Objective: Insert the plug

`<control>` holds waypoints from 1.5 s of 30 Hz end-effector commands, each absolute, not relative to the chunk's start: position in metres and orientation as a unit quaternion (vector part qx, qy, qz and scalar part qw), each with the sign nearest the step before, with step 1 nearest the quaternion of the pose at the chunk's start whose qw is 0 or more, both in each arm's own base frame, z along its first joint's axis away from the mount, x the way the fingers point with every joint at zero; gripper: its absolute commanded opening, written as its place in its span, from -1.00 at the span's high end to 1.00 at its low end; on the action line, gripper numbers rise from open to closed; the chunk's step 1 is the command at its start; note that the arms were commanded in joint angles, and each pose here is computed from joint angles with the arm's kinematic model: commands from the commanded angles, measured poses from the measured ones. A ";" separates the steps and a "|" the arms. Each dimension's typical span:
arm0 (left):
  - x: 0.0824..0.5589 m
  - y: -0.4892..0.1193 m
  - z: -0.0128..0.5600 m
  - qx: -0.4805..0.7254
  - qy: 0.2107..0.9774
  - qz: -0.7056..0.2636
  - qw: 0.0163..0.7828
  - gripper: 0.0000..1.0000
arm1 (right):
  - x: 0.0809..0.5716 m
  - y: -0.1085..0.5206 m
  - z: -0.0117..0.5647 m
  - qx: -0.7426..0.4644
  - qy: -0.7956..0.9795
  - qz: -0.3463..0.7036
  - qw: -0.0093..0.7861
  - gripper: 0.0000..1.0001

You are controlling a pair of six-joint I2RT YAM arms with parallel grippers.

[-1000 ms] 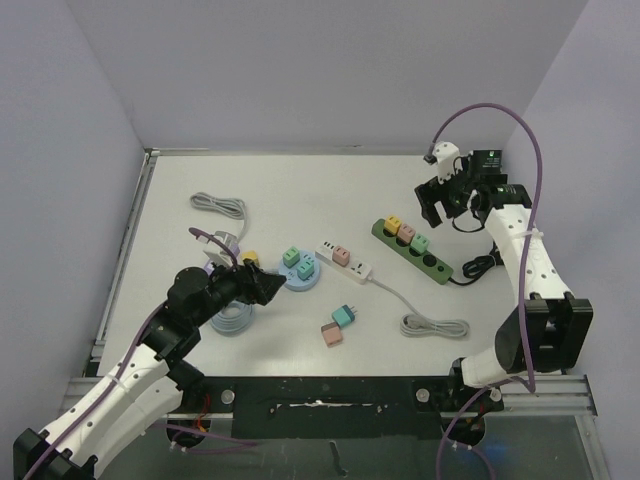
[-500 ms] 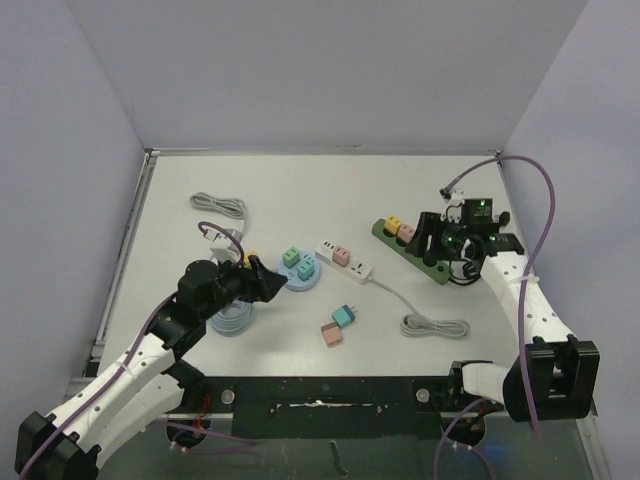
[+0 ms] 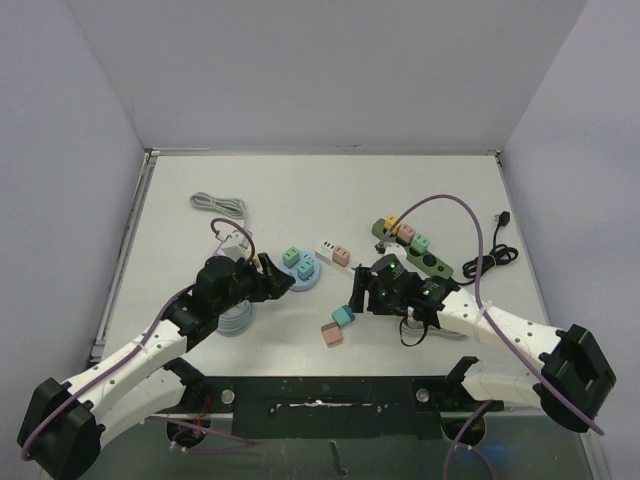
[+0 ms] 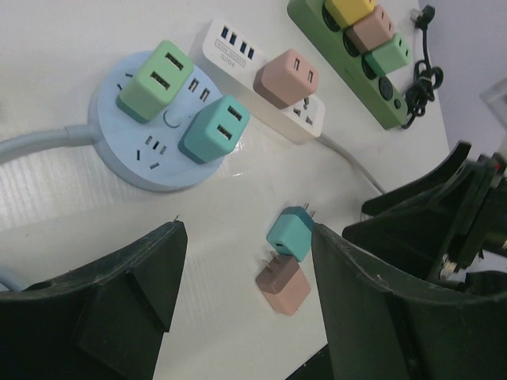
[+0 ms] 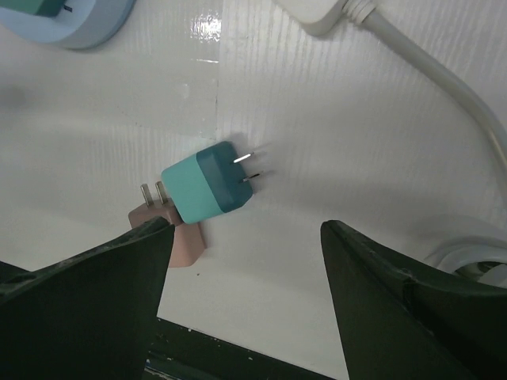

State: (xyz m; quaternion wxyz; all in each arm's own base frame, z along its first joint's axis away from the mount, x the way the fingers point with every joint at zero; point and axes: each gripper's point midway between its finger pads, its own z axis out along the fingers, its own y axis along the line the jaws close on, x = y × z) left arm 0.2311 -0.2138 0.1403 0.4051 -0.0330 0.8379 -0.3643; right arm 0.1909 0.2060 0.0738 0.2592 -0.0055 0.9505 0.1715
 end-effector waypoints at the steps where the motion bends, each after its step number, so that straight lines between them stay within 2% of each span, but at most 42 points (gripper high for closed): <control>1: 0.247 -0.201 0.171 -0.091 0.805 -0.366 0.458 -0.25 | 0.196 0.236 0.087 -0.009 0.940 0.142 0.310 -0.62; 10: 0.247 -0.186 0.179 -0.119 0.797 -0.355 0.473 -0.25 | 0.175 0.283 0.055 -0.112 0.954 0.072 0.268 -0.59; 19: 0.244 -0.188 0.170 -0.119 0.808 -0.354 0.456 -0.27 | 0.157 0.295 0.035 -0.173 0.957 0.052 0.228 -0.26; 23: 0.241 -0.191 0.167 -0.103 0.812 -0.357 0.450 -0.45 | 0.144 0.295 0.026 -0.217 0.953 0.047 0.207 -0.24; 26: 0.237 -0.194 0.167 -0.079 0.813 -0.362 0.449 -0.60 | 0.127 0.304 0.016 -0.296 0.934 0.079 0.186 -0.24; 29: 0.233 -0.197 0.166 -0.061 0.814 -0.366 0.446 -0.64 | 0.117 0.306 0.006 -0.344 0.916 0.103 0.175 -0.13; 36: 0.222 -0.199 0.152 -0.064 0.832 -0.370 0.409 -0.58 | 0.146 0.296 0.012 -0.322 0.917 0.087 0.218 0.35; 39: 0.210 -0.207 0.142 -0.069 0.844 -0.392 0.360 -0.51 | 0.156 0.305 0.026 -0.337 0.899 0.115 0.254 0.41; 45: 0.162 -0.242 0.152 -0.031 0.830 -0.507 0.230 -0.37 | 0.158 0.337 0.083 -0.423 0.811 0.219 0.340 0.42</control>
